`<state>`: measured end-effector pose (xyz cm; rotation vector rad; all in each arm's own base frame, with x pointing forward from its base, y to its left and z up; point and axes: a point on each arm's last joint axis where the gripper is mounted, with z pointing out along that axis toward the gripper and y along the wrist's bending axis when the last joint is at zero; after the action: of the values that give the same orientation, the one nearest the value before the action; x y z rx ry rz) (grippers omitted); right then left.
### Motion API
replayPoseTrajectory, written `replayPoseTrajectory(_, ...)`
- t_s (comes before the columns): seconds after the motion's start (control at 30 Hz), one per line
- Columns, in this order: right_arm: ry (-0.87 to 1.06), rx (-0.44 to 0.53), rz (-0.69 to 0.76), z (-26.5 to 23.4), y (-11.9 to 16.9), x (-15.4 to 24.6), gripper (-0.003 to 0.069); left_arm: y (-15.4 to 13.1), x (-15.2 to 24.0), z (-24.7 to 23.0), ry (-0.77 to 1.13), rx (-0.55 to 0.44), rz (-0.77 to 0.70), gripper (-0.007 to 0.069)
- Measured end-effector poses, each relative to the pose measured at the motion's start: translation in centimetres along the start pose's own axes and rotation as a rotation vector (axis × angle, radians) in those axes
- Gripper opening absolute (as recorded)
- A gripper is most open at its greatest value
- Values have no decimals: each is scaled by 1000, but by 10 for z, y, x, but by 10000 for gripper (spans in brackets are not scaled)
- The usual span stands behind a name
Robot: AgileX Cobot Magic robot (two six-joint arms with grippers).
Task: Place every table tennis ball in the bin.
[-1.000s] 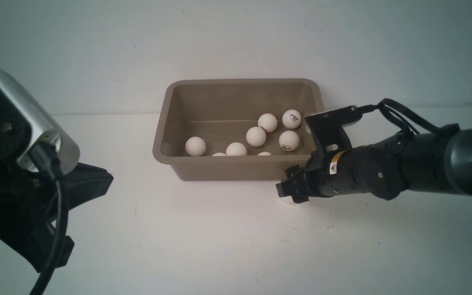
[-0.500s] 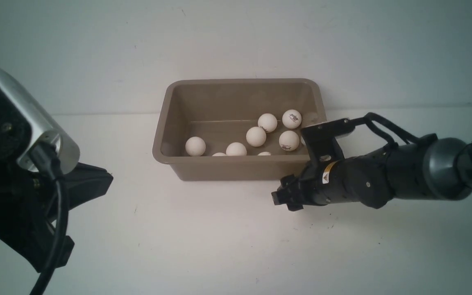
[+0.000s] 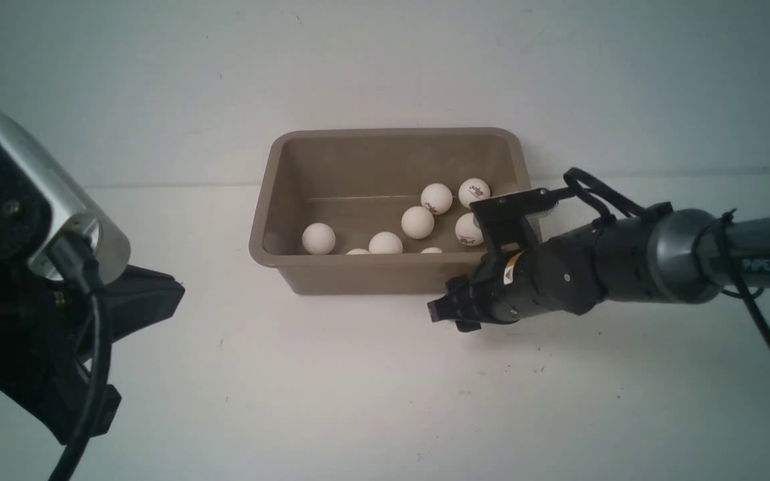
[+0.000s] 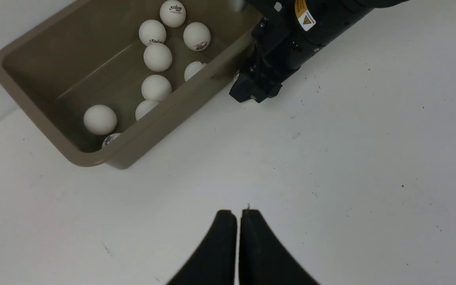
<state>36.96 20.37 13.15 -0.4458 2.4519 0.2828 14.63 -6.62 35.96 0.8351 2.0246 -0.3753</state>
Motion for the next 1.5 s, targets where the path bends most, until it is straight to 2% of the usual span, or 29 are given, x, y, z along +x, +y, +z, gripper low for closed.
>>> replayPoseTrajectory(0.53,54,5,-32,-2,0,2,359,0,0,0,-1,-1,1,-4)
replayPoseTrajectory(0.87,137,4,-190,-49,27,-5,359,0,0,0,-2,-2,1,-4)
replayPoseTrajectory(1.13,143,15,-204,-77,27,-4,359,0,0,0,-3,-3,1,-4)
replayPoseTrajectory(1.3,-20,-7,-201,-115,30,-25,359,0,0,0,-3,-2,0,-4)
replayPoseTrajectory(1.5,-176,-13,-228,-123,35,-53,359,0,-1,0,-6,1,-3,-4)
